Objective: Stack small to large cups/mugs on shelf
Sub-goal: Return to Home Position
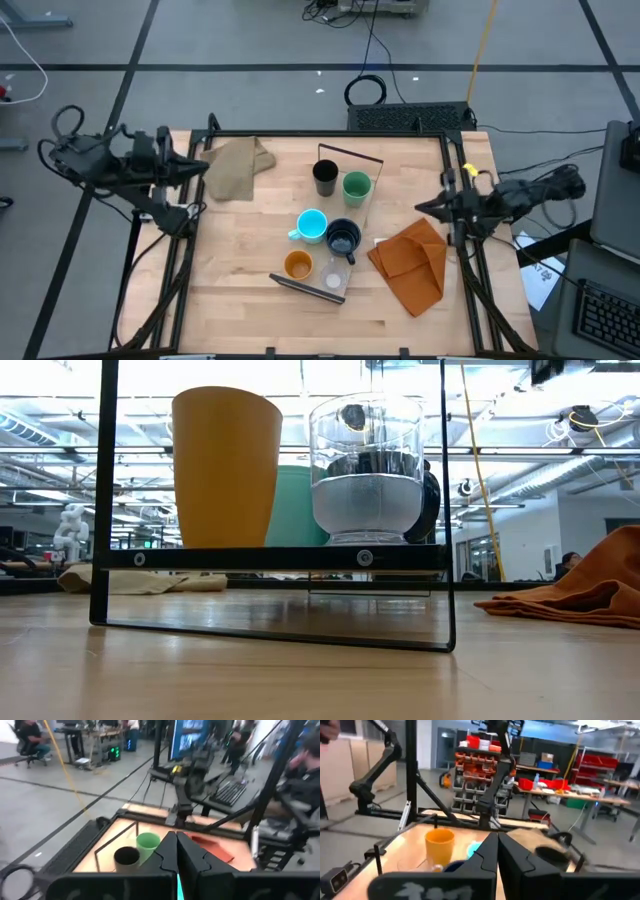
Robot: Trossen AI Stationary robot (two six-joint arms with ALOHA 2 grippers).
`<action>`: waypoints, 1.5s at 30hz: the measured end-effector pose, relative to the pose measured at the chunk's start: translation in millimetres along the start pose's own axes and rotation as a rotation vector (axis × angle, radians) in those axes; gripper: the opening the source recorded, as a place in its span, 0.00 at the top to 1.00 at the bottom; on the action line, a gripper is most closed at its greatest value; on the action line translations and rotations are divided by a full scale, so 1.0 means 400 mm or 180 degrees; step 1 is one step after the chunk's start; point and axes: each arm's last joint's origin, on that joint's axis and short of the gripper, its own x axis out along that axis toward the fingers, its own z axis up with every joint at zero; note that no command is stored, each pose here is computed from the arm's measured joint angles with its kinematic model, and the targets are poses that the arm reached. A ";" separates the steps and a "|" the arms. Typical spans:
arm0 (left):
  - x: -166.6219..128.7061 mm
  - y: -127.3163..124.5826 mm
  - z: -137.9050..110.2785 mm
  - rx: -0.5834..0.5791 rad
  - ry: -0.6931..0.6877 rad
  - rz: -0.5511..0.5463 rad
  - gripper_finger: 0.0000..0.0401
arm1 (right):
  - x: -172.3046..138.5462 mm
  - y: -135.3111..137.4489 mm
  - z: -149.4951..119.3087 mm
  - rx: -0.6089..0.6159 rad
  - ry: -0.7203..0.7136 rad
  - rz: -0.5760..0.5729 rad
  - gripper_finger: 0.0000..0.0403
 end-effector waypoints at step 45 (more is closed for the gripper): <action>0.232 0.124 -0.681 -0.0224 -0.0484 -0.0327 1.00 | 0.049 -0.085 -0.350 0.0918 0.0308 0.0427 1.00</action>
